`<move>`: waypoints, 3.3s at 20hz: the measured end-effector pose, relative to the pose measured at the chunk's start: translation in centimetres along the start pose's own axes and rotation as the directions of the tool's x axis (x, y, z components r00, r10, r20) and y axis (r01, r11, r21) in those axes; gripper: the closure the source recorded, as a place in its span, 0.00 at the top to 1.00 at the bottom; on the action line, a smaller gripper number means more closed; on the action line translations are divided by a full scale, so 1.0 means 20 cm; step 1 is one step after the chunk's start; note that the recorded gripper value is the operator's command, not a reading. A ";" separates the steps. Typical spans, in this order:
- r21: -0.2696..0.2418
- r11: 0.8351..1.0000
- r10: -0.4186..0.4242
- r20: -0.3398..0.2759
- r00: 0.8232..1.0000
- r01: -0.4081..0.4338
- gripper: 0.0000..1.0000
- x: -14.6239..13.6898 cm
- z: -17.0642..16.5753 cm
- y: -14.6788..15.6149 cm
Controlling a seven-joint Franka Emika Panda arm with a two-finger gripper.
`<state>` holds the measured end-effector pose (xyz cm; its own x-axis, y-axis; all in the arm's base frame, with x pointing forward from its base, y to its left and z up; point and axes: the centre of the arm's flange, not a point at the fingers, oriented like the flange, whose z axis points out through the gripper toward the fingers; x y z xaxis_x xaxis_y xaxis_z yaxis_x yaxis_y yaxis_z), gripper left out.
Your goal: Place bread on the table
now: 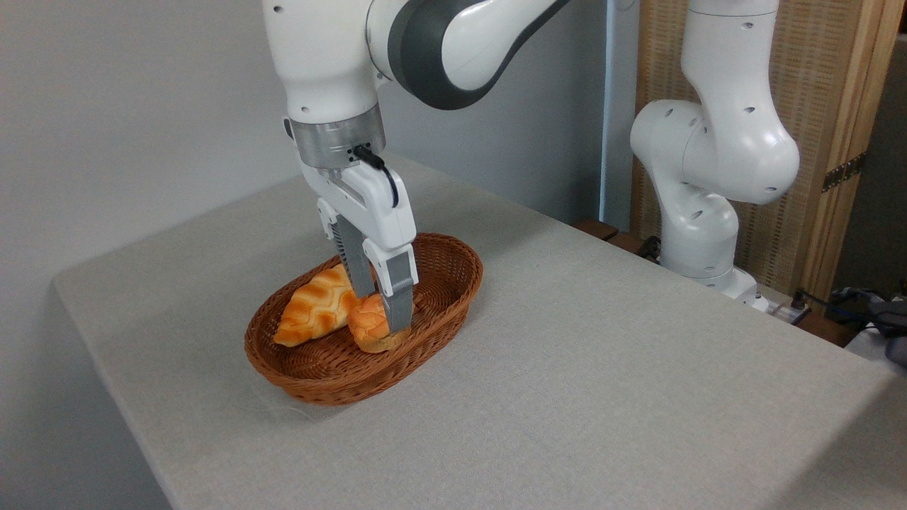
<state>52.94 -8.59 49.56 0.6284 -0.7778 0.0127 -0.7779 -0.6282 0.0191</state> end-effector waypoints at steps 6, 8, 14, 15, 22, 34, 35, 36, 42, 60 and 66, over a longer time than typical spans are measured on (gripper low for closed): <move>-0.008 0.986 0.169 0.008 0.986 -0.169 1.00 0.04 0.03 0.09; -0.016 0.973 0.231 0.013 0.973 -0.231 1.00 0.04 0.05 0.11; -0.018 0.920 0.391 0.013 0.920 -0.390 1.00 0.06 0.08 0.20; -0.016 0.913 0.409 0.012 0.913 -0.408 1.00 0.06 0.09 0.20; 0.011 0.829 0.560 0.000 0.829 -0.560 1.00 0.09 0.21 0.26; 0.003 0.724 0.690 0.003 0.724 -0.690 1.00 0.13 0.28 0.34; 0.001 0.722 0.692 0.004 0.722 -0.692 1.00 0.13 0.29 0.34; -0.003 0.719 0.695 0.004 0.719 -0.695 1.00 0.13 0.30 0.33; -0.013 0.717 0.697 0.005 0.717 -0.697 1.00 0.13 0.33 0.32; -0.026 0.717 0.697 0.008 0.717 -0.697 0.38 0.14 0.36 0.32; -0.026 0.717 0.697 0.008 0.717 -0.696 0.38 0.14 0.36 0.32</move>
<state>49.70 -14.87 42.46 -0.0910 -0.9958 0.0142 -0.9953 0.0914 0.0308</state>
